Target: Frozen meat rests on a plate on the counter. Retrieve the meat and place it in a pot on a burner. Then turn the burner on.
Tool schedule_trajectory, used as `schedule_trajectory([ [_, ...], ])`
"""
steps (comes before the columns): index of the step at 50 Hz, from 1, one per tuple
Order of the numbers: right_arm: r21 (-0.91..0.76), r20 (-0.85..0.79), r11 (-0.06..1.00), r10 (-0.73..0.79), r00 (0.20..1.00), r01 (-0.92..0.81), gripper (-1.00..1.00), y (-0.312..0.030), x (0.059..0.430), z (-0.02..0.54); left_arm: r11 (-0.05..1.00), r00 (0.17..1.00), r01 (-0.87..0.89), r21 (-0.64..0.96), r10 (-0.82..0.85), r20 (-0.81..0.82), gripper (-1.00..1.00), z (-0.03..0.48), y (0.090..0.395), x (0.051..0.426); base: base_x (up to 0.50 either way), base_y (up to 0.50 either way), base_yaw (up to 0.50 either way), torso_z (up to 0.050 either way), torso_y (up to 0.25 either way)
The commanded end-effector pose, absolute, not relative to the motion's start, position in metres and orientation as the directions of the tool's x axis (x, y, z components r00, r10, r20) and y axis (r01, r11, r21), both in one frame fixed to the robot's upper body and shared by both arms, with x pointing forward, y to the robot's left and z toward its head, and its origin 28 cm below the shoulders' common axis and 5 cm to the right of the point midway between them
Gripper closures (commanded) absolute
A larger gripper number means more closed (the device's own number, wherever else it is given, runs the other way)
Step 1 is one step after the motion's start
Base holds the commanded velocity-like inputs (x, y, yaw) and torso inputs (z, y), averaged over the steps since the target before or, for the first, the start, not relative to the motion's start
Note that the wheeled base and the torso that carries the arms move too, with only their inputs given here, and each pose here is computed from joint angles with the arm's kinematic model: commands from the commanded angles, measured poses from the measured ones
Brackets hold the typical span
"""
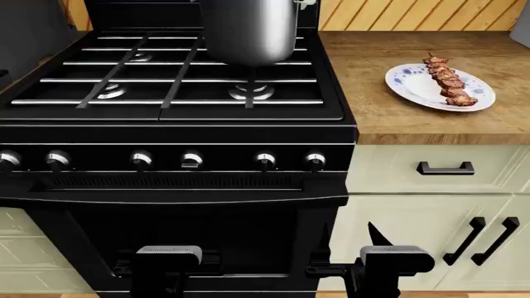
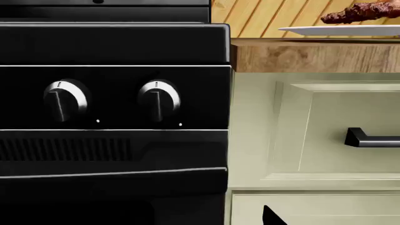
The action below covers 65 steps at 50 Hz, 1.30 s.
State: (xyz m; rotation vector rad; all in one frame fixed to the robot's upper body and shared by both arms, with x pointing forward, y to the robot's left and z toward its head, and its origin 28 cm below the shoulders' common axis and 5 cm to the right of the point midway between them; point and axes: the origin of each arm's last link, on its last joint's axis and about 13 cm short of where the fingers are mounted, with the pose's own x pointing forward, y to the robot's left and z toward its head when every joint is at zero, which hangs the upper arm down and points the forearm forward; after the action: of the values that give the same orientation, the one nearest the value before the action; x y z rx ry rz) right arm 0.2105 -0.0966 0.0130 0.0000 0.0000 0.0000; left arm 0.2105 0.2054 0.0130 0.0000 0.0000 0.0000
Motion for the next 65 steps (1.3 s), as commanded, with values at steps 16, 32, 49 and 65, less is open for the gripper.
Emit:
schedule_trajectory([
  [16, 0.012, 0.002, 1.000, 0.003, 1.000, -0.003, -1.00, -0.098, 0.209, 0.015, 1.000, 0.999, 0.019, 0.006, -0.019, 0.051, -1.00, 0.012, 0.202, 0.206, 0.00, -0.13, 0.00, 0.000, 0.000],
  [32, 0.019, 0.001, 1.000, -0.010, 1.000, 0.010, -1.00, -0.099, 0.208, 0.016, 0.999, 0.998, 0.052, 0.007, -0.052, 0.031, -1.00, 0.009, 0.200, 0.205, 0.00, -0.50, 0.00, 0.000, 0.000],
  [49, 0.021, 0.011, 1.000, 0.011, 1.000, -0.011, -1.00, -0.098, 0.209, 0.015, 0.996, 0.996, 0.089, 0.017, -0.089, 0.019, -1.00, 0.007, 0.199, 0.205, 0.00, -0.49, 0.00, 0.000, 0.000],
  [65, -0.102, 0.003, 0.994, -0.046, 0.999, 0.046, -1.00, -0.094, 0.220, 0.046, 0.998, 0.994, 0.065, 0.008, -0.065, 0.086, -1.00, 0.045, 0.201, 0.213, 0.00, 0.00, 0.00, 0.036, 0.000],
])
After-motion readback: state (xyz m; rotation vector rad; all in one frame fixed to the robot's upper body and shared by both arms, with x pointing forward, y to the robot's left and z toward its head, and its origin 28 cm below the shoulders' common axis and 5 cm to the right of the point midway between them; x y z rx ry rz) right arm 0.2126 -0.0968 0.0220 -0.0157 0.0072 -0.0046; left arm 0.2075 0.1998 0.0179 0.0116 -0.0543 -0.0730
